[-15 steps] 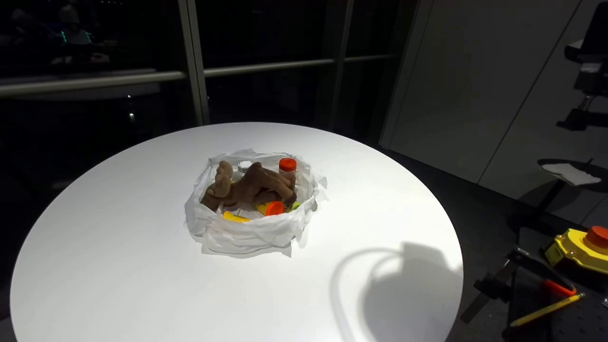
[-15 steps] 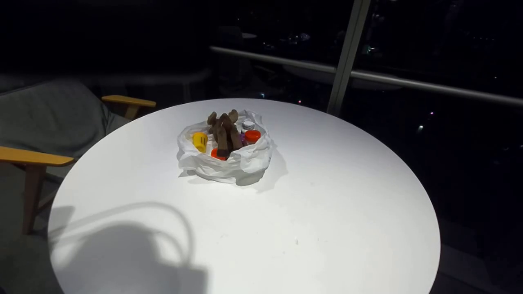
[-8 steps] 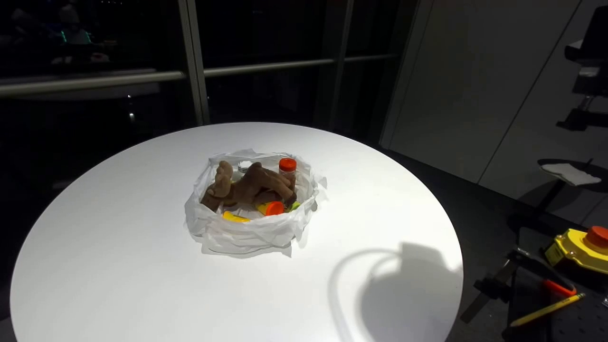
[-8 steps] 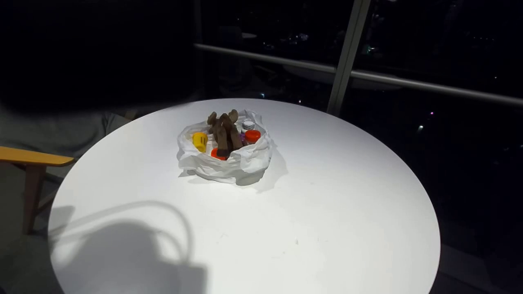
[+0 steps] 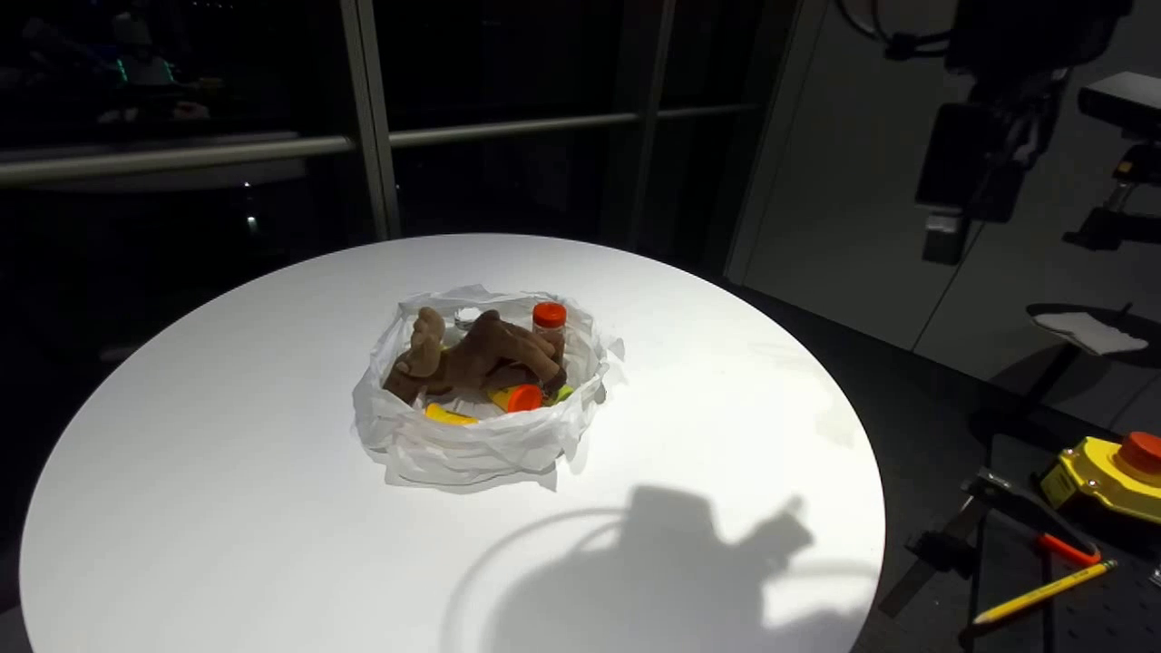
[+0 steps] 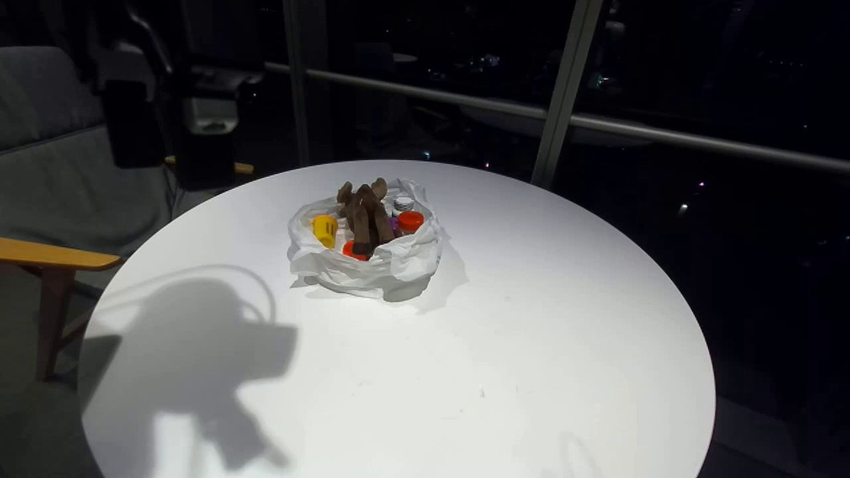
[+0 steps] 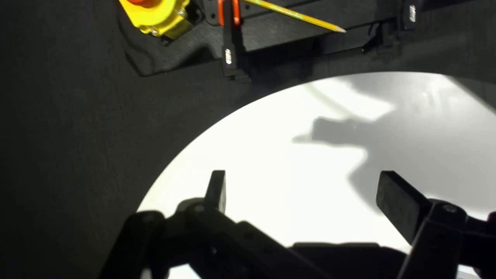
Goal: Remove the contents from the white plastic and put them on the table
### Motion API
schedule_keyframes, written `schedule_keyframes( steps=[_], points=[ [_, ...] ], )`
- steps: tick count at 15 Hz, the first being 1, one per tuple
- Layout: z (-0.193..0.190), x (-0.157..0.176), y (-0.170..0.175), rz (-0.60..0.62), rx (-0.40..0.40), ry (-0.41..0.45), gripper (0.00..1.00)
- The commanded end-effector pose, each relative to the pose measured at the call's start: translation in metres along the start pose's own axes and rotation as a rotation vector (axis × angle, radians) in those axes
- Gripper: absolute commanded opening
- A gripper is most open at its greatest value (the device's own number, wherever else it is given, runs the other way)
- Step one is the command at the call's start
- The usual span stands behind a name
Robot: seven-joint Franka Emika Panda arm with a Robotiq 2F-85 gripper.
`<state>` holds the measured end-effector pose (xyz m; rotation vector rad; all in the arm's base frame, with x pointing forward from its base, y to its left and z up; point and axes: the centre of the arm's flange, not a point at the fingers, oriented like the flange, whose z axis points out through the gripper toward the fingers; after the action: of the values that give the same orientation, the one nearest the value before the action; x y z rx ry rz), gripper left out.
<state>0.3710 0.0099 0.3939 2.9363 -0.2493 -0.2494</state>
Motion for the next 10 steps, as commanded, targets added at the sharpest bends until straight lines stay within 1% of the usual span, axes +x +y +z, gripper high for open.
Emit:
schedule_keyframes(
  steps=[1,2,6,8,10],
  points=[
    [0.005,0.053,-0.083,0.023,0.000,0.052,1.00],
    [0.006,0.062,-0.106,0.017,0.004,0.060,1.00],
    [0.019,0.108,-0.184,-0.024,0.080,0.120,1.00],
    [0.027,0.132,-0.212,-0.049,0.094,0.151,1.00],
    [0.038,0.162,-0.229,-0.085,0.092,0.172,1.00]
  ],
)
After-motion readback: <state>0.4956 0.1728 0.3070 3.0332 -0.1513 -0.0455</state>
